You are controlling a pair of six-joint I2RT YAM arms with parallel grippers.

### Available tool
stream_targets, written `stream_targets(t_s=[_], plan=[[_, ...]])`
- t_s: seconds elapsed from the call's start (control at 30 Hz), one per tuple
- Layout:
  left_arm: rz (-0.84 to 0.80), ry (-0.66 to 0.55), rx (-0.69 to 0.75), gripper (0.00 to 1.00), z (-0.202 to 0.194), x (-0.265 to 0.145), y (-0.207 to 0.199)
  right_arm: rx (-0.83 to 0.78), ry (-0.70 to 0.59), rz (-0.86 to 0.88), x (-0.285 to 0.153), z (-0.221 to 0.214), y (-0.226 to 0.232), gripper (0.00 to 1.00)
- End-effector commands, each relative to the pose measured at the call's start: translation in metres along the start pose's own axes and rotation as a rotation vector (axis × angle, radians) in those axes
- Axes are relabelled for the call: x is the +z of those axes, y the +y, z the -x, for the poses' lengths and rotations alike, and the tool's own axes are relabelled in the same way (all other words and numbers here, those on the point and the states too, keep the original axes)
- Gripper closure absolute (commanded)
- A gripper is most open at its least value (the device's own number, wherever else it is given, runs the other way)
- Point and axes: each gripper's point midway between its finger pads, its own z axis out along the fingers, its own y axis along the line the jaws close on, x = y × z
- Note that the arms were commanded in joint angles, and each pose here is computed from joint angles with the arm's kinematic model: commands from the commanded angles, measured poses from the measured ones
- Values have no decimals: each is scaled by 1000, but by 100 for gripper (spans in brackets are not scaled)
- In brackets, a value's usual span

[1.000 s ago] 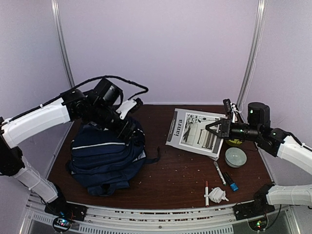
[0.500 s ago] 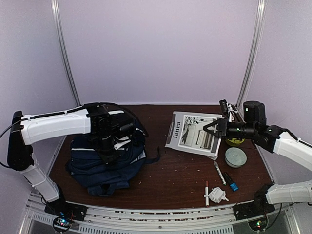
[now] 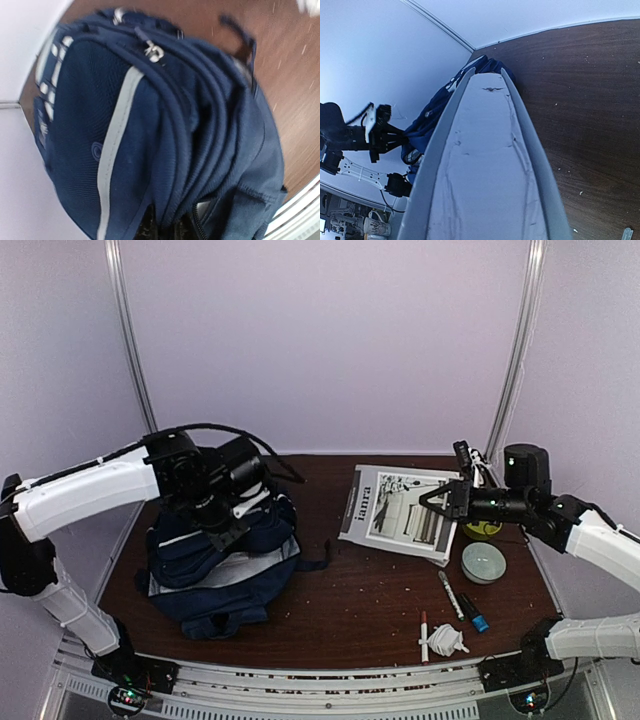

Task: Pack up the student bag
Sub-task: Pick up the largest pocket of the bag from the student bag, then place the book in the largest pocket of the bag.

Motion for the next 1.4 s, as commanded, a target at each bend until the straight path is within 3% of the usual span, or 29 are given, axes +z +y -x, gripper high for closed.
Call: stream_targets(t_s=[0.0, 0.2, 0.37, 0.5, 0.73, 0.97, 1.37], plan=[[-199, -486, -42, 100, 108, -85, -6, 10, -71, 129, -10, 24, 35, 81], [-183, -665, -69, 100, 188, -125, 17, 91, -74, 187, -8, 17, 54, 82], [-215, -758, -278, 100, 233, -130, 70, 182, -58, 199, -7, 2, 53, 82], [-209, -824, -361, 100, 252, -133, 98, 223, -43, 213, -12, -6, 54, 82], [-532, -915, -331, 100, 275, -146, 50, 336, -27, 205, 11, -20, 32, 84], [-540, -955, -369, 100, 275, -156, 47, 349, -70, 281, 70, 25, 55, 84], [-690, -1093, -206, 100, 268, -238, -2, 388, -194, 75, 175, 55, 30, 87]])
